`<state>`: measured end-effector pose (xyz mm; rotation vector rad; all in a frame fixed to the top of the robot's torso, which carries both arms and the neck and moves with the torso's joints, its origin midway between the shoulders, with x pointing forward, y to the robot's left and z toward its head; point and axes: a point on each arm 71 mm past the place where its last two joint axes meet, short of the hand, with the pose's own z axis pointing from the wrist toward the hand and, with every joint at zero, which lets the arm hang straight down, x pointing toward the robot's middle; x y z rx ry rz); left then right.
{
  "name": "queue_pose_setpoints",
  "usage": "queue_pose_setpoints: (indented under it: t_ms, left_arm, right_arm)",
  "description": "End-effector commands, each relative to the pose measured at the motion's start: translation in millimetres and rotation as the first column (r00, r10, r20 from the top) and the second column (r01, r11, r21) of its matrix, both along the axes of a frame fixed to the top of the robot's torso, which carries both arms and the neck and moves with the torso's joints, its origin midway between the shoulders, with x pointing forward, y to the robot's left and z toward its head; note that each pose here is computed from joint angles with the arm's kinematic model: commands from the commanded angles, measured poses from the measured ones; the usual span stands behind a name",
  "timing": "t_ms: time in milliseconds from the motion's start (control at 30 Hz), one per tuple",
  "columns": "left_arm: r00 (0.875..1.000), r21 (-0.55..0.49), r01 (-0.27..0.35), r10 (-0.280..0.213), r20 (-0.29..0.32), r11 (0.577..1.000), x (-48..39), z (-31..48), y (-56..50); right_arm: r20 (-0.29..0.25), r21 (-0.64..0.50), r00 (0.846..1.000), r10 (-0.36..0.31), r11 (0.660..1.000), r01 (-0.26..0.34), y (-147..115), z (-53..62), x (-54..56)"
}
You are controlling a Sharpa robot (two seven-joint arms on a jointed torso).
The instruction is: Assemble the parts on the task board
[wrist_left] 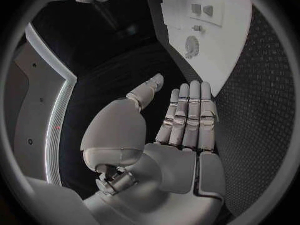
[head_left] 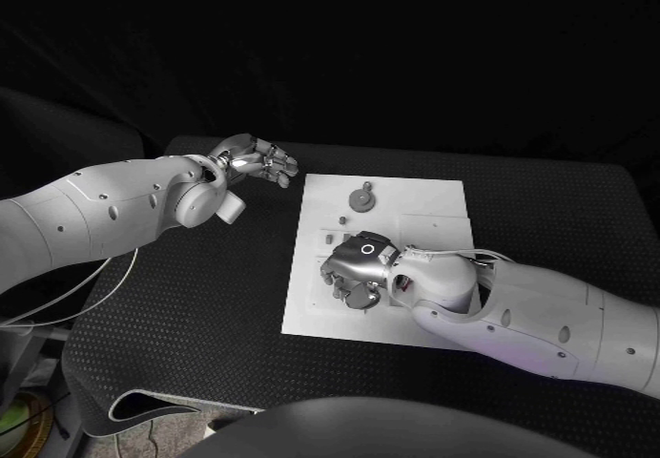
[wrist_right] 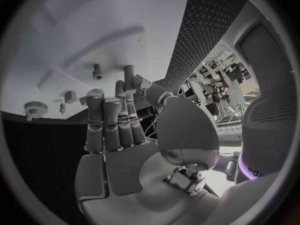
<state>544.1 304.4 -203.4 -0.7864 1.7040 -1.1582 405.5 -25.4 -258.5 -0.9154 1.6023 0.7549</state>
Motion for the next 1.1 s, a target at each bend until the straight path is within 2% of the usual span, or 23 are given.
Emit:
queue_pose_setpoints:
  t_ms: [33,267,567,767,900,1100]
  left_arm:
    - [1.0,-0.013,0.011,-0.011,-0.001,1.0,0.0,1.0,-1.7]
    - [1.0,-0.011,0.01,-0.01,-0.005,1.0,-0.1,0.7,-1.1]
    - [1.0,-0.011,0.009,-0.009,-0.005,1.0,0.3,0.6,-0.4]
    - [1.0,-0.008,0.002,-0.002,-0.003,1.0,1.4,0.4,1.3]
    - [1.0,-0.004,-0.007,0.007,-0.002,1.0,2.2,0.4,5.0]
    - [1.0,0.0,-0.018,0.018,0.001,1.0,3.9,0.2,8.5]
  right_arm:
    - [-0.026,0.021,1.0,0.001,1.0,-0.001,0.6,-0.5,-0.6]
    - [-0.075,0.015,0.997,-0.023,1.0,0.024,-5.4,-3.4,2.2]
    - [-0.075,0.016,0.997,-0.037,0.999,0.039,-13.3,-4.3,4.9]
    - [-0.06,0.073,0.997,-0.043,0.996,0.047,-22.0,1.4,4.2]
    - [-0.051,0.133,0.997,-0.056,0.989,0.062,-30.2,13.4,7.3]
    - [-0.054,0.296,0.994,-0.096,0.949,0.108,-43.0,56.4,19.6]
